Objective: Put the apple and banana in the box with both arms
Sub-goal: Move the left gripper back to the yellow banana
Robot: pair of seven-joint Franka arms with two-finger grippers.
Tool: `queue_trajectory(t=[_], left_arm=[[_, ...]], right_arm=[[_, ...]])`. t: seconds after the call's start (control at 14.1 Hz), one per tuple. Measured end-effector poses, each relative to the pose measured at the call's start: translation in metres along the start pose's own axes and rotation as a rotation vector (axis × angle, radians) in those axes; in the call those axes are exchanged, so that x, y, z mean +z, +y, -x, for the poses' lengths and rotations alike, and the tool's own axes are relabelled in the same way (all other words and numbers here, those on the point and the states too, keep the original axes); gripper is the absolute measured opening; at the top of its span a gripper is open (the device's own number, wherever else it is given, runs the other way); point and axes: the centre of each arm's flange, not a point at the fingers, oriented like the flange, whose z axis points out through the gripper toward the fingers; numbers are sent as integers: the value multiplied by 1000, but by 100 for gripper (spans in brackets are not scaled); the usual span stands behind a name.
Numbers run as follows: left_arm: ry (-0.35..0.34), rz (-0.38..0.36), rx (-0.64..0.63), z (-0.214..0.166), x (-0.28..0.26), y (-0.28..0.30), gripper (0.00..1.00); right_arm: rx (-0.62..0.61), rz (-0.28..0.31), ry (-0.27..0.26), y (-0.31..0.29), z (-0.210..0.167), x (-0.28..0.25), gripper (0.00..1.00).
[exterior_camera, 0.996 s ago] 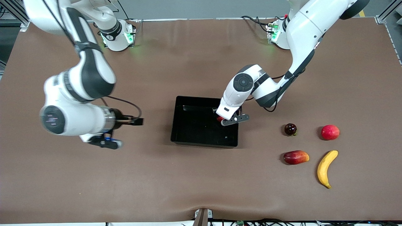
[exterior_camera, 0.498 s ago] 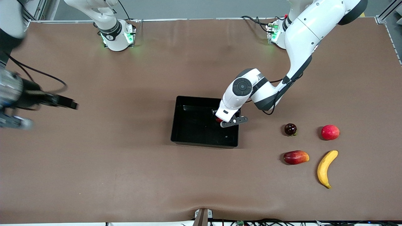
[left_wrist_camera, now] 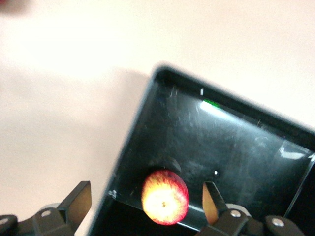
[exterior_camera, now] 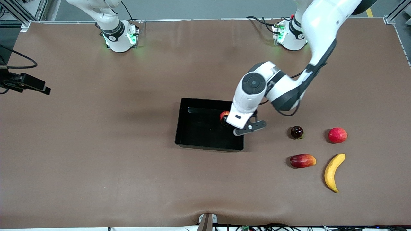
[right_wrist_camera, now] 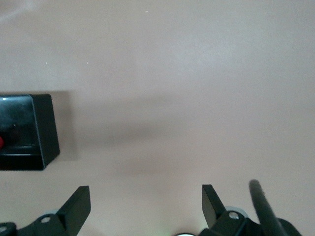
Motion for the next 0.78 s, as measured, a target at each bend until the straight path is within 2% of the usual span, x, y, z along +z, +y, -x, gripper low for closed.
queue_trajectory(t=[0.14,0.28,0.64,0.78], left_arm=[[23,-15,48,-39,-22,-34,100],[14,-39,127,-86,-20,-90,100],[-57,-54,295,-175,29,-231,100],[-43,-84,377,-196,55,-273,100]], right_arm=[[-10,2,-5,7,8,5,100],[-24,4,-3,13,13,9,100],[-87,21,27,19,18,12,100],[-99,25,30,14,29,14,100]])
